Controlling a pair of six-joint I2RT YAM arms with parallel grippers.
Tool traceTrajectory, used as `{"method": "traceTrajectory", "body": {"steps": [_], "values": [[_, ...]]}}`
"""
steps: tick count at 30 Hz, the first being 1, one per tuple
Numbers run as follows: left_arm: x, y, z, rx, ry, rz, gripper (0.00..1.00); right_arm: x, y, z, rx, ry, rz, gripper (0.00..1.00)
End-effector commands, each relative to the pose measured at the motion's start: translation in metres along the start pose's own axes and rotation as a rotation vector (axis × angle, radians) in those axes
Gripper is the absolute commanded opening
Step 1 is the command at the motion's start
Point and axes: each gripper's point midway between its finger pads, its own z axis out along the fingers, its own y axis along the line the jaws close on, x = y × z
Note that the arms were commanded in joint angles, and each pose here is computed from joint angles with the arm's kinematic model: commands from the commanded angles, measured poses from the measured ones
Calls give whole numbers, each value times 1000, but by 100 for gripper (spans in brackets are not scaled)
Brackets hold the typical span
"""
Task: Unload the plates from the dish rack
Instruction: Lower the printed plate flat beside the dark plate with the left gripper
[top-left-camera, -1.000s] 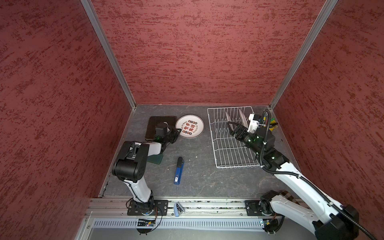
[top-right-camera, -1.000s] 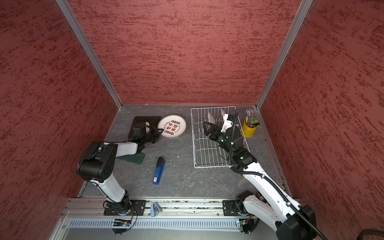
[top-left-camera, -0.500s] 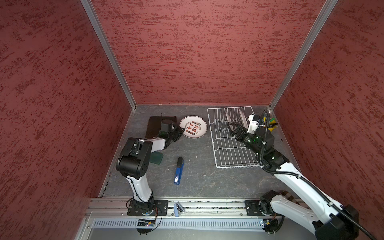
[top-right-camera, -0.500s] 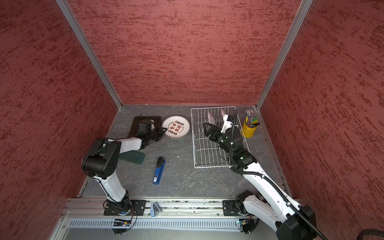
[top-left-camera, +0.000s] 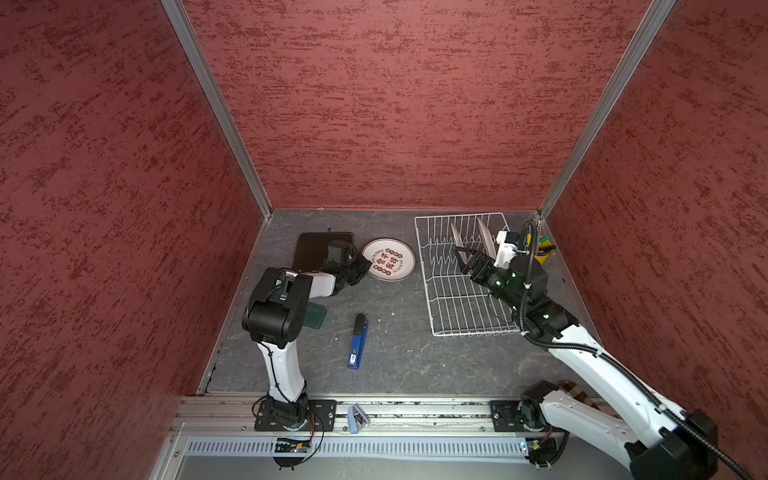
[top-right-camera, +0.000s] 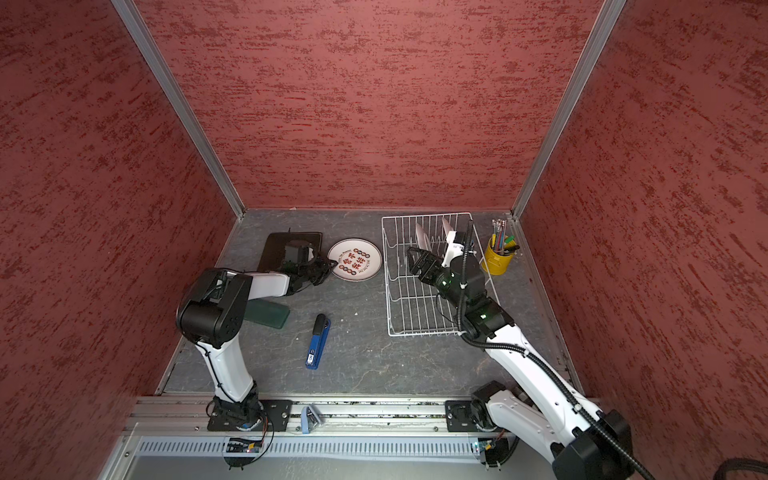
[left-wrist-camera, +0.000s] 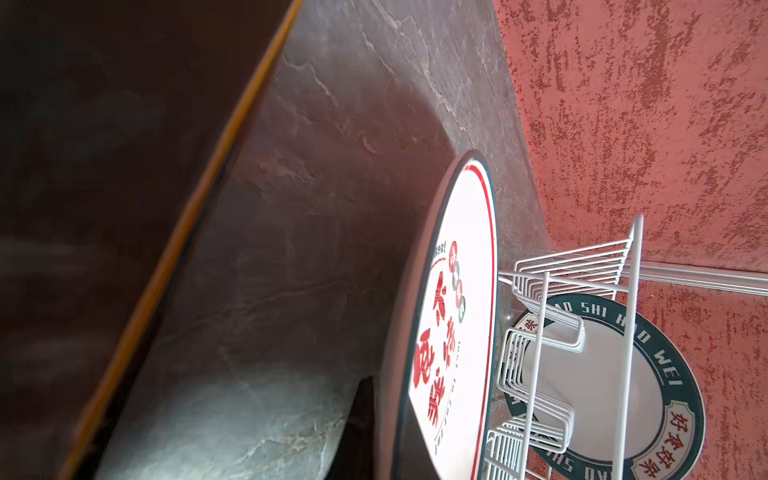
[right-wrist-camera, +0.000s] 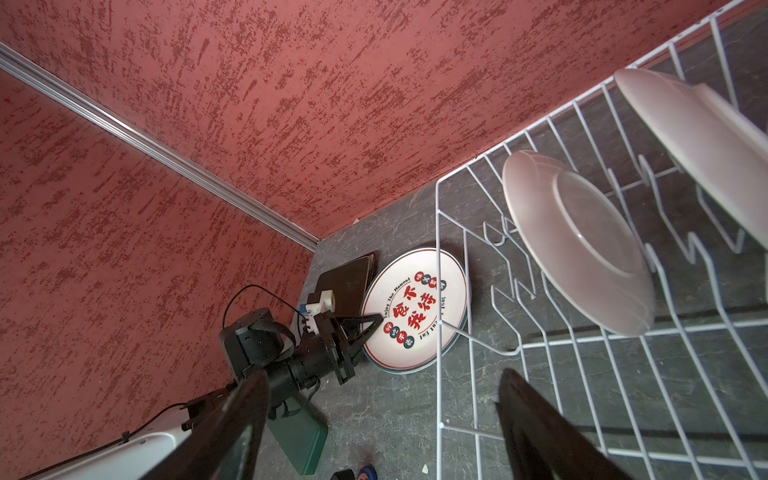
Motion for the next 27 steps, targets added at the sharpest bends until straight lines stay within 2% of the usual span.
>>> {"method": "traceTrajectory", "body": {"steps": [1,27], "values": [[-9,-15,4,40,-26,33,0,-4,-5,-1,23,-21,-8,87],[-9,-16,20,33,-14,34,0,-3,-4,-4,20,-9,-27,87]]}}
